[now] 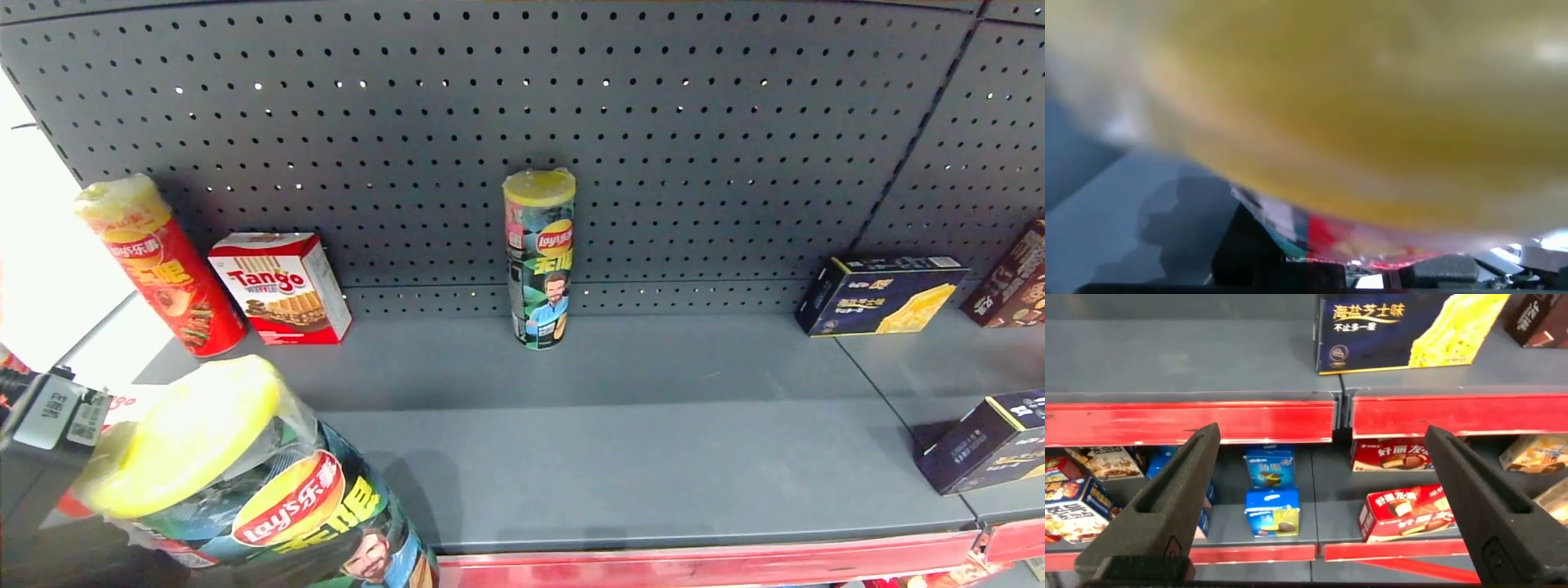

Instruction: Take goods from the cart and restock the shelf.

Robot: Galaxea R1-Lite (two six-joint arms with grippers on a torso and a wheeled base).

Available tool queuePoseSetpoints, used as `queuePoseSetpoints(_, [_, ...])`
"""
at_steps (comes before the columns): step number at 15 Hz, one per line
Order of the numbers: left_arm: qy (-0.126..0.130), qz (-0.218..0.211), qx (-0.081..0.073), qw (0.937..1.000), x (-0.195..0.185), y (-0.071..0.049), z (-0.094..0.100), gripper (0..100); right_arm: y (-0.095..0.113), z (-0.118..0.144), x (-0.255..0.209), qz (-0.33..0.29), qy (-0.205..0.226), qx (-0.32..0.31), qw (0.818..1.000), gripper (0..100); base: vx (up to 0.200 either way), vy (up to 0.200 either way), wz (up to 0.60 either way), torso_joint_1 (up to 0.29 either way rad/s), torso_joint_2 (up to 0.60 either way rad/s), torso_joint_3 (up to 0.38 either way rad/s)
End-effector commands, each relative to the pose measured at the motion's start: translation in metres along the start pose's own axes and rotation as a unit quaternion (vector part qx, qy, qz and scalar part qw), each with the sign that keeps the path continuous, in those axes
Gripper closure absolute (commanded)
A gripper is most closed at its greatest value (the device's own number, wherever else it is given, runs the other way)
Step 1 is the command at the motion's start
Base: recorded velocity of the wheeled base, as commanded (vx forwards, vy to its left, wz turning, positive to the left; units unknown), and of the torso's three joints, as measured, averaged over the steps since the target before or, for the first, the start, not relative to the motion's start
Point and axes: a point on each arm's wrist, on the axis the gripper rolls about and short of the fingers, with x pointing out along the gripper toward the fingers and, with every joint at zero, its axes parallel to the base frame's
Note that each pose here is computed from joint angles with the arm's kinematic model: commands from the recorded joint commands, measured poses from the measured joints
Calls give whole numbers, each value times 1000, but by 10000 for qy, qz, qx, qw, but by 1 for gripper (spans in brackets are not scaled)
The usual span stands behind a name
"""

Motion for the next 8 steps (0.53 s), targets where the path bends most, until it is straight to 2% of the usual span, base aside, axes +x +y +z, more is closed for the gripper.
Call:
queuePoseSetpoints(1, [3, -19, 38, 10000, 1, 0, 1, 100, 0, 0, 0, -1, 5, -21, 10000, 0, 0, 0, 0, 0, 0, 0])
queuePoseSetpoints(2, [9, -20, 103, 9999, 2, 1, 1, 100, 0, 0, 0, 7, 5, -21, 10000, 0, 0, 0, 0, 0, 0, 0])
queuePoseSetpoints(3, [50, 14, 307, 9995, 4, 2, 1, 100, 0, 0, 0, 22, 5, -28, 10000, 0, 0, 0, 0, 0, 0, 0])
queuePoseSetpoints(6, [-5, 181, 381, 9991, 4, 3, 5, 100, 1, 1, 0, 168, -1, -250, 9995, 0, 0, 0, 0, 0, 0, 0])
queuePoseSetpoints(7, [-163, 228, 455, 9986, 4, 4, 17, 100, 1, 1, 0, 214, 19, -281, 9994, 0, 0, 0, 0, 0, 0, 0])
queuePoseSetpoints(8, [-265, 258, 415, 9985, 4, 5, 24, 100, 1, 2, 0, 207, 12, -281, 9994, 0, 0, 0, 0, 0, 0, 0])
